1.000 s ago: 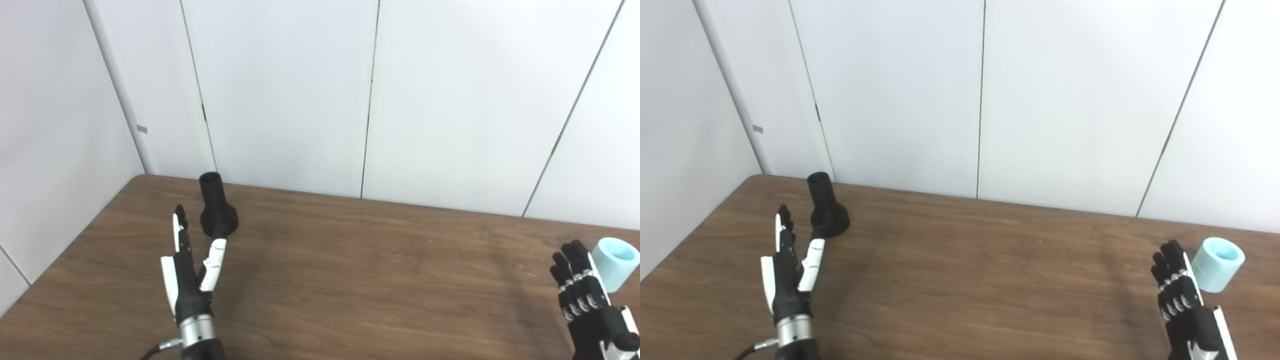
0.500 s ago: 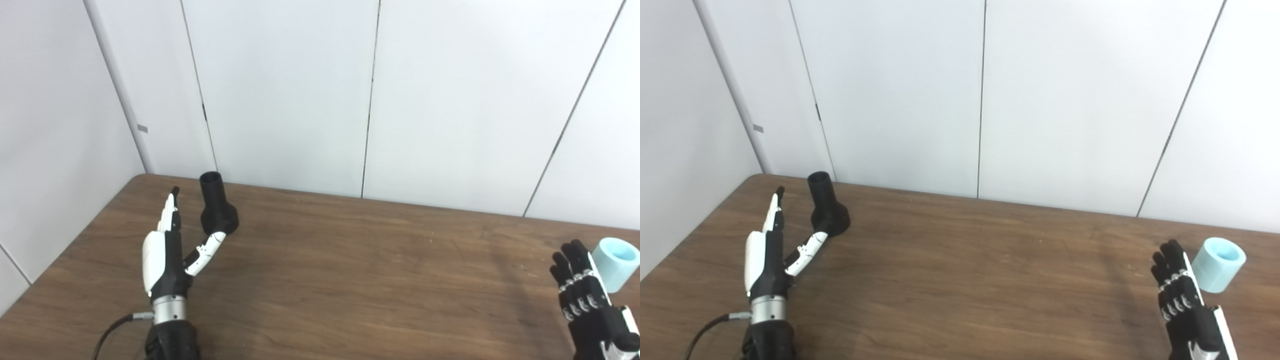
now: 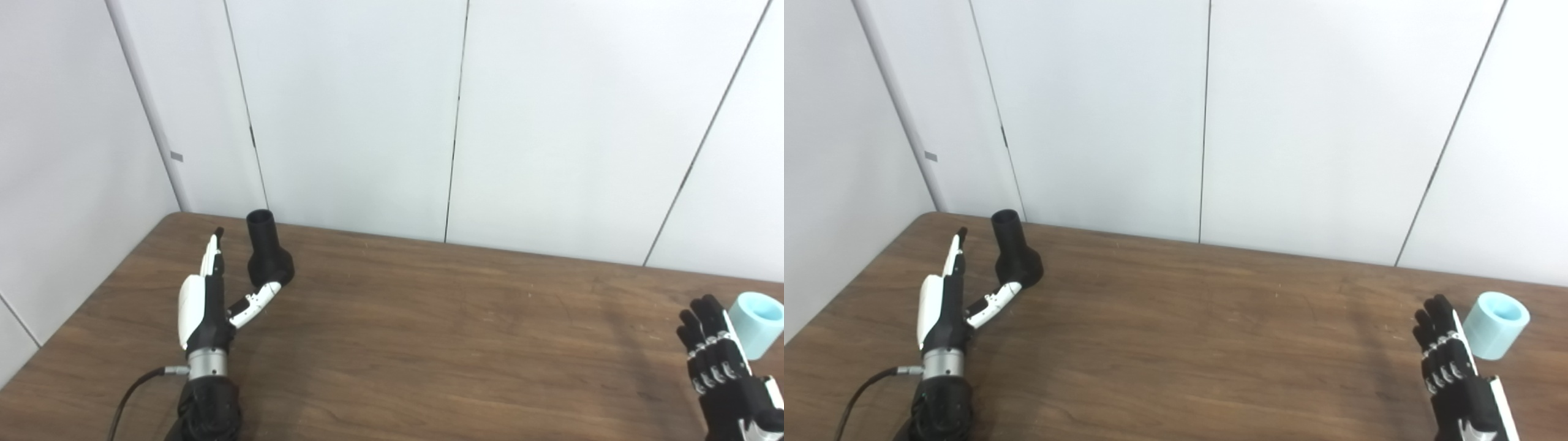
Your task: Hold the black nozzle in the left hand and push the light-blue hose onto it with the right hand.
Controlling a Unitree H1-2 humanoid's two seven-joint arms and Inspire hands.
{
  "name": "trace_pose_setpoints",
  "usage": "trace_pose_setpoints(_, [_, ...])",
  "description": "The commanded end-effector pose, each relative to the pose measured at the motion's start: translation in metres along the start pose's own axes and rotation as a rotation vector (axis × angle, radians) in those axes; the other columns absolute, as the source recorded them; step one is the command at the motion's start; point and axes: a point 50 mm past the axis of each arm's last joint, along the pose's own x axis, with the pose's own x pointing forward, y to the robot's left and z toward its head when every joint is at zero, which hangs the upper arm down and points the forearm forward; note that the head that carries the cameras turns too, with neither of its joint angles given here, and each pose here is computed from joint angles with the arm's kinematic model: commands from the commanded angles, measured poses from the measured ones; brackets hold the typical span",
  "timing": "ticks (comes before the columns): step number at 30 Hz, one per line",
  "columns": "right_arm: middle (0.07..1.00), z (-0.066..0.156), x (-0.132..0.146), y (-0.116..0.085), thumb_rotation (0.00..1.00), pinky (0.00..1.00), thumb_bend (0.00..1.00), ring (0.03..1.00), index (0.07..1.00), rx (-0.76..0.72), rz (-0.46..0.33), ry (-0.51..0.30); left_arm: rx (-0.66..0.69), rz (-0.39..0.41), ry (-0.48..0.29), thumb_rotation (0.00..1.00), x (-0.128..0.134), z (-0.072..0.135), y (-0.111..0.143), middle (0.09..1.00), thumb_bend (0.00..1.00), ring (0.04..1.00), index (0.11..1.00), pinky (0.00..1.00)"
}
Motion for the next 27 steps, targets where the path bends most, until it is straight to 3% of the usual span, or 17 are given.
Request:
trace_pose_setpoints(1, [1.0,-0.031,-0.046,-0.001,1.0,1.0,0.8,1.0,1.0,0.029,-0.044,0.158,0.007,0.034,-0.052,0.52,0.015,0.007,0.006,0.993,0.64,0.993,0.999,0.94])
trace_pose_setpoints(11, [1.0,-0.029,-0.045,-0.001,1.0,1.0,0.79,1.0,1.0,0.022,-0.041,0.164,0.053,0.029,-0.032,0.48,0.033,0.006,0.001,0.973,0.64,0.978,0.943,0.89])
trace_pose_setpoints(19, [1.0,-0.029,-0.044,0.001,1.0,1.0,0.79,1.0,1.0,0.02,-0.036,0.166,0.036,0.047,0.003,0.48,0.044,0.007,0.002,0.949,0.63,0.965,0.831,0.89])
trace_pose_setpoints(27, [1.0,-0.028,-0.045,0.001,1.0,1.0,0.78,1.0,1.0,0.02,-0.035,0.164,0.043,0.043,0.018,0.49,0.052,0.005,0.001,0.931,0.65,0.947,0.799,0.87])
